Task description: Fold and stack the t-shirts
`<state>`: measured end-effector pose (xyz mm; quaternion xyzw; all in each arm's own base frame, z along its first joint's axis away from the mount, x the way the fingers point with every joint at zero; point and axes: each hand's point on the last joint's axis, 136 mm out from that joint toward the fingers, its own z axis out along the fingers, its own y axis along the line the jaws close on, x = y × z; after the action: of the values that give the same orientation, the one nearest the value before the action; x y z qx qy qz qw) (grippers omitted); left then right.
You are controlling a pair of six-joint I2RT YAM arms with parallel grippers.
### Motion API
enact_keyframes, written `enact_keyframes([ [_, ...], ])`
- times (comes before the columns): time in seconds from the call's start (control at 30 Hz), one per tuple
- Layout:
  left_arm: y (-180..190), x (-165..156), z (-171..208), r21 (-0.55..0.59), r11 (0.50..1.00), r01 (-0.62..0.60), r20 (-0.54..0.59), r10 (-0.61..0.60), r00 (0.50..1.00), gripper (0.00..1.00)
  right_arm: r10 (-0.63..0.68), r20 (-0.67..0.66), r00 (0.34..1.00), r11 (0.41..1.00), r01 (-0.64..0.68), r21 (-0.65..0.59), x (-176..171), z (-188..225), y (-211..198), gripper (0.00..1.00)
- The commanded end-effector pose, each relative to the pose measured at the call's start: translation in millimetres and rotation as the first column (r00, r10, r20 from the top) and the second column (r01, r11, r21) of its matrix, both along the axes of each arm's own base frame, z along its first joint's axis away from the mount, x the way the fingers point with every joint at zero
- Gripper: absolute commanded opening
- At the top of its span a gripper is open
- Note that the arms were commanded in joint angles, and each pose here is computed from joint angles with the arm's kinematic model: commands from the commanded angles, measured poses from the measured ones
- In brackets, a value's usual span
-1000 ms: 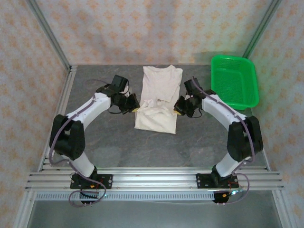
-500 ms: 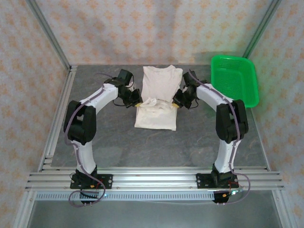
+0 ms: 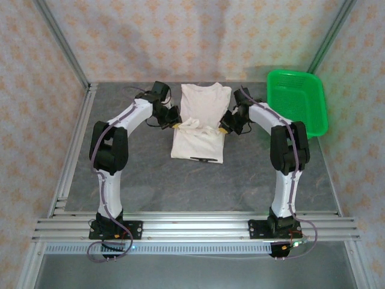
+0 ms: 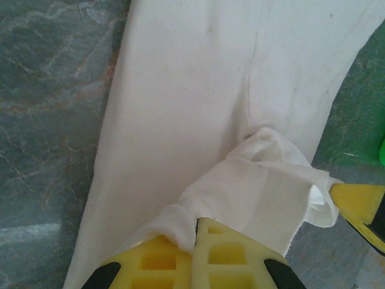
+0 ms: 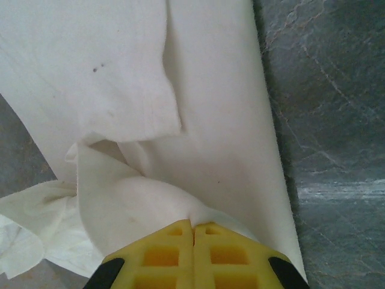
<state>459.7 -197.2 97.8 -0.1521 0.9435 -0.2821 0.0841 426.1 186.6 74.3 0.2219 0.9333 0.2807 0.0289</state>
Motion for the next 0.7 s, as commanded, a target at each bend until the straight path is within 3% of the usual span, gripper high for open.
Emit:
enact_keyframes([
  [0.0, 9.2, 7.7, -3.5, 0.027, 1.0, 0.003, -0.001, -0.003, 1.0, 0.0, 0.004, 0.009, 1.0, 1.0, -0.004, 0.006, 9.1, 0.4, -1.2, 0.0],
  [0.3, 8.0, 22.2, -18.0, 0.027, 1.0, 0.006, -0.013, -0.006, 1.0, 0.01, -0.022, -0.005, 1.0, 1.0, 0.022, 0.007, 18.1, -14.0, -2.5, 0.0],
  [0.37, 6.7, 26.6, -19.7, 0.02, 1.0, -0.001, -0.013, 0.001, 1.0, 0.08, -0.031, -0.002, 1.0, 0.999, 0.031, 0.009, 22.7, -16.0, -2.7, 0.0],
  [0.5, -5.2, 49.1, 0.7, -0.051, 0.998, -0.027, 0.038, 0.028, 0.999, 0.29, -0.092, 0.059, 0.994, 0.993, 0.087, 0.075, 47.4, -2.6, -1.4, 0.19],
  [0.57, -9.7, 63.1, 19.3, -0.079, 0.996, -0.04, 0.076, 0.046, 0.996, 0.37, -0.151, 0.128, 0.98, 0.978, 0.129, 0.166, 71.1, 19.2, 0.8, 0.35],
  [0.67, -10.4, 86.3, 53.3, -0.118, 0.99, -0.074, 0.137, 0.09, 0.986, 0.42, -0.278, 0.227, 0.933, 0.929, 0.202, 0.309, 107.6, 59.2, -8.9, 0.43],
])
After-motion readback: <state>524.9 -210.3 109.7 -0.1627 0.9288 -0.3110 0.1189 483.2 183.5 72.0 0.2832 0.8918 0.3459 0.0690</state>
